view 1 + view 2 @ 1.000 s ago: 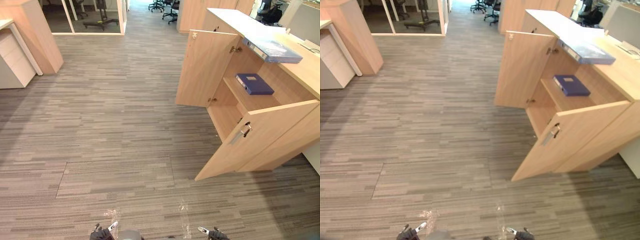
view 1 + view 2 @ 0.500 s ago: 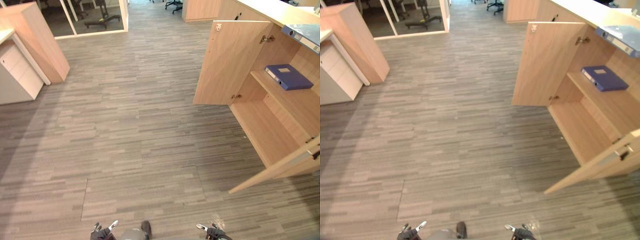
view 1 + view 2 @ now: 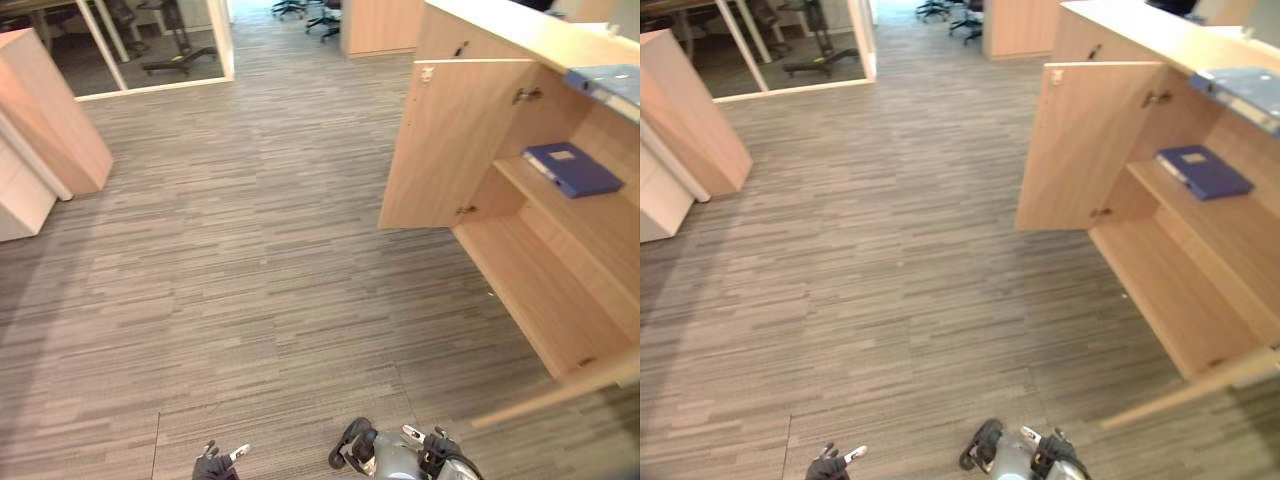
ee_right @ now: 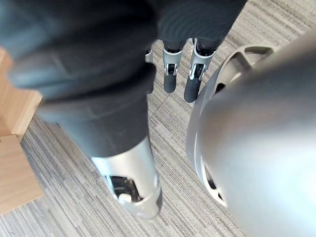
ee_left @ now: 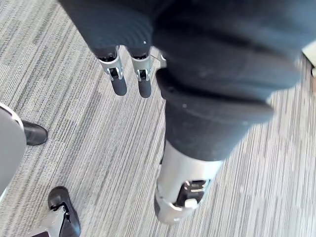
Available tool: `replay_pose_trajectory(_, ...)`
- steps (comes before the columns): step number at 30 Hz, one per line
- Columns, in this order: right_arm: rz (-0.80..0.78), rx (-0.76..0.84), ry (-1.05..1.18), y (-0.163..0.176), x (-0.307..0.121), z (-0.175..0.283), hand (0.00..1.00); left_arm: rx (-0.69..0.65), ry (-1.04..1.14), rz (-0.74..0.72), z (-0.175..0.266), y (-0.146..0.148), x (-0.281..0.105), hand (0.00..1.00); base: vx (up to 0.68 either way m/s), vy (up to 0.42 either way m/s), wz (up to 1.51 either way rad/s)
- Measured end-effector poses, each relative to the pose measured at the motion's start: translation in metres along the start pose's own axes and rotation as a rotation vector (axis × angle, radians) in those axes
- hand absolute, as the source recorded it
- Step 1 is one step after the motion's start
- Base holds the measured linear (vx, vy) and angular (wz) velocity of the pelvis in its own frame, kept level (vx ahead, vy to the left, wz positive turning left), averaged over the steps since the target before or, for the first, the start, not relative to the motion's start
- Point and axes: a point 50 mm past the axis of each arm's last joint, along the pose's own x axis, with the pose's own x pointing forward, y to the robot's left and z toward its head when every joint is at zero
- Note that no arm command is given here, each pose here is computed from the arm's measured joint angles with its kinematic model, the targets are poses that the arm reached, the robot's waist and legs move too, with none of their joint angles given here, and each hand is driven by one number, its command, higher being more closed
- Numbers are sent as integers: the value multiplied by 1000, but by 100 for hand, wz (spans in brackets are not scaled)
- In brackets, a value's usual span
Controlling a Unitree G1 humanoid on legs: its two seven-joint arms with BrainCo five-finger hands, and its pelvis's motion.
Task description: Walk over to the cabinet, pick up the folder, carry it to the office cabinet, place the folder inside the office cabinet, then close the office cabinet door
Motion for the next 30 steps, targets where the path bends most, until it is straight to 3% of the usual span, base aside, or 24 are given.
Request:
replay_pose_trajectory(7,-76,98,74,-21,-6,-26,0,-116,1,56,0,9,-1,0,327,-267,16)
replay_pose_trajectory(17,-82,88,110,-21,-5,-31,0,-159,13,131,-13,24,-7,0,259,-74,-108)
replay_pose_trajectory(25,-64,-4,107,-20,-8,-36,0,-197,8,170,-16,25,-9,0,358,189,-83)
replay_pose_trajectory(30,-56,-5,122,-20,-8,-38,0,-152,15,183,-15,31,-8,0,393,383,-64)
